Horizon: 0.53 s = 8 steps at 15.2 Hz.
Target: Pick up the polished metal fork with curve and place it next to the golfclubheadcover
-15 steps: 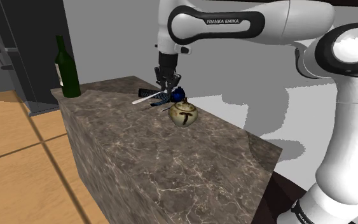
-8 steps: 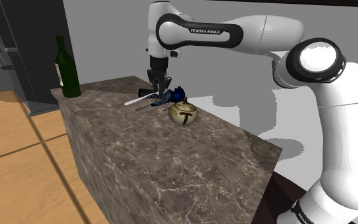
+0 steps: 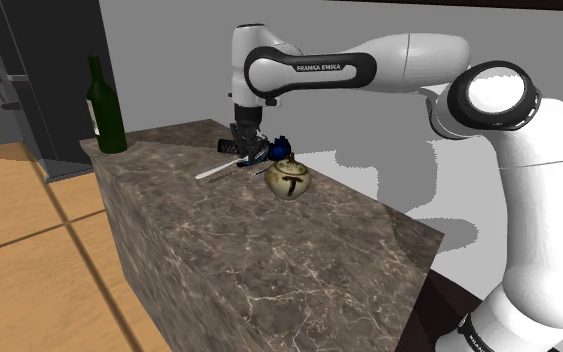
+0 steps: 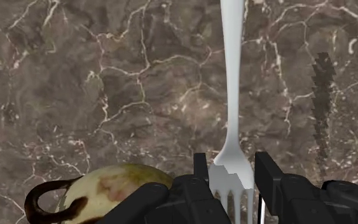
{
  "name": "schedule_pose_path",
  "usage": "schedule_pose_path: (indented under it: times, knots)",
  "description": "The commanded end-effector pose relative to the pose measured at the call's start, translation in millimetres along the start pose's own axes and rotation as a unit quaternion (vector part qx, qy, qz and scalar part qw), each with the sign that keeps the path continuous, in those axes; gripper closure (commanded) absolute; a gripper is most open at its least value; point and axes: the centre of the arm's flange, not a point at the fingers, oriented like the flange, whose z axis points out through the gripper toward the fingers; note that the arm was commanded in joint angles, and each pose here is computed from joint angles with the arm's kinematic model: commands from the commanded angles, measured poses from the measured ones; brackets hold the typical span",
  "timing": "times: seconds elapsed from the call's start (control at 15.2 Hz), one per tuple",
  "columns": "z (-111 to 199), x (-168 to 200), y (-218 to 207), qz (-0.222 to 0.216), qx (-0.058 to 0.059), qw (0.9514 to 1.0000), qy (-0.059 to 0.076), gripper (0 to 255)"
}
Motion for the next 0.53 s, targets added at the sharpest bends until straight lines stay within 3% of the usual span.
schedule_pose_path:
  times: [0.0, 0.46]
  knots:
    - [11.3, -0.7, 1.1, 0.000, 0.000, 1.0000, 0.000, 255]
    - [48.1, -3.1, 1.8, 0.000, 0.000, 1.0000, 0.000, 255]
